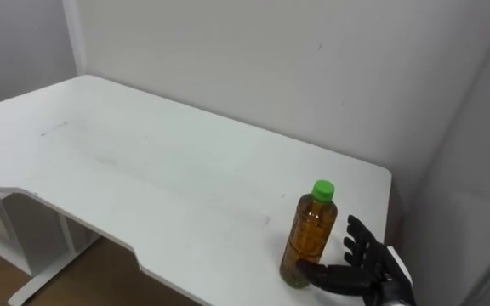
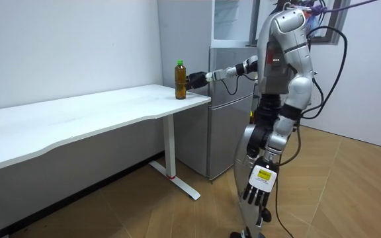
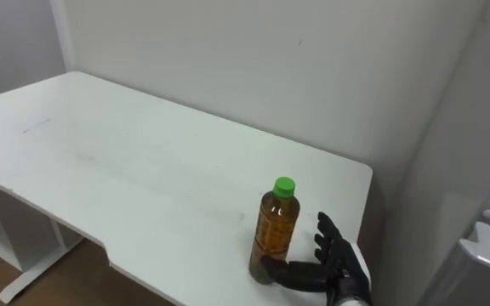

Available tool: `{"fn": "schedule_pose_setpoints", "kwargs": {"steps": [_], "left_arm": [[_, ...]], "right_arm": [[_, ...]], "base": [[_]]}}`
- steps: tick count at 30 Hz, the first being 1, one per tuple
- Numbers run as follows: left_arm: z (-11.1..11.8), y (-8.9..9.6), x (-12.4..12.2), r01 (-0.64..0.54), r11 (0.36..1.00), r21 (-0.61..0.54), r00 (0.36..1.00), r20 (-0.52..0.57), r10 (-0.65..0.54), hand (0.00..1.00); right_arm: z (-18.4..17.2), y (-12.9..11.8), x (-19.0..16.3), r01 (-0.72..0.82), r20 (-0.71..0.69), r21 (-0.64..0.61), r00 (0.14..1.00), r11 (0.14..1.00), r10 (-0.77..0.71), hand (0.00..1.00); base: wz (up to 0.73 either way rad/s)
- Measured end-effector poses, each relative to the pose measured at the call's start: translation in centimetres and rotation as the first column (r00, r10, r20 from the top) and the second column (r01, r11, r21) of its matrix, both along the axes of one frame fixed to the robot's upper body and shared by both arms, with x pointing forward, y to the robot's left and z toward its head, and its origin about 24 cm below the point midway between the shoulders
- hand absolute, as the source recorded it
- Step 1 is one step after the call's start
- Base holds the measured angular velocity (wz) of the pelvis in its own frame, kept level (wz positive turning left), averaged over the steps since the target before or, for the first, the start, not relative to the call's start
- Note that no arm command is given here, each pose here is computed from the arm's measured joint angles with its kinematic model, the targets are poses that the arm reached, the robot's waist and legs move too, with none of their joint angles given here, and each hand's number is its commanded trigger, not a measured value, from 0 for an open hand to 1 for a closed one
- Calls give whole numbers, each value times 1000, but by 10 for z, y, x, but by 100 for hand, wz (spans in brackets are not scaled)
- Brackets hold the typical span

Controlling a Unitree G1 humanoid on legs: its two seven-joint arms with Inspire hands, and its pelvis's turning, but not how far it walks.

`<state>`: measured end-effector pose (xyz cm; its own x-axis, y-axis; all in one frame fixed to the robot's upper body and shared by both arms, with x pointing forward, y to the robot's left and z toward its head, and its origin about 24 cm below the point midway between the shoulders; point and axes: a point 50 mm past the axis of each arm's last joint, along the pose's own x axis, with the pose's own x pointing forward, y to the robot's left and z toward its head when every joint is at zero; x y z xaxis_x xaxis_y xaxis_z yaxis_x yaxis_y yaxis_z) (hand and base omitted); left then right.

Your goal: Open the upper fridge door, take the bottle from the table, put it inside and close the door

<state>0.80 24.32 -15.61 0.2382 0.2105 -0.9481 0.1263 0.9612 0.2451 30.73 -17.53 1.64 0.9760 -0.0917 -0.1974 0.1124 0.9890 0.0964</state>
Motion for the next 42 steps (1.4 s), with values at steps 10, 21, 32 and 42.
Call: {"fn": "schedule_pose_setpoints", "kwargs": {"steps": [10, 21, 32, 42], "left_arm": [[1, 1, -2, 12, 1000, 4, 1000, -6, -12, 0], [1, 2, -3, 15, 1000, 8, 1000, -10, -15, 0], [1, 3, -2, 16, 1000, 9, 1000, -8, -16, 0], [2, 5, -2, 18, 1000, 14, 1000, -10, -17, 0]], "right_arm": [[0, 6, 0, 8, -7, -2, 1000, 1000, -8, 0], [2, 6, 3, 19, -1, -12, 1000, 1000, -19, 0], [1, 1, 8, 63, -19, -34, 998, 997, -63, 0], [-8, -4, 6, 81, -60, -51, 995, 995, -84, 0]], "base": [[5], [6], [2], [2]]}}
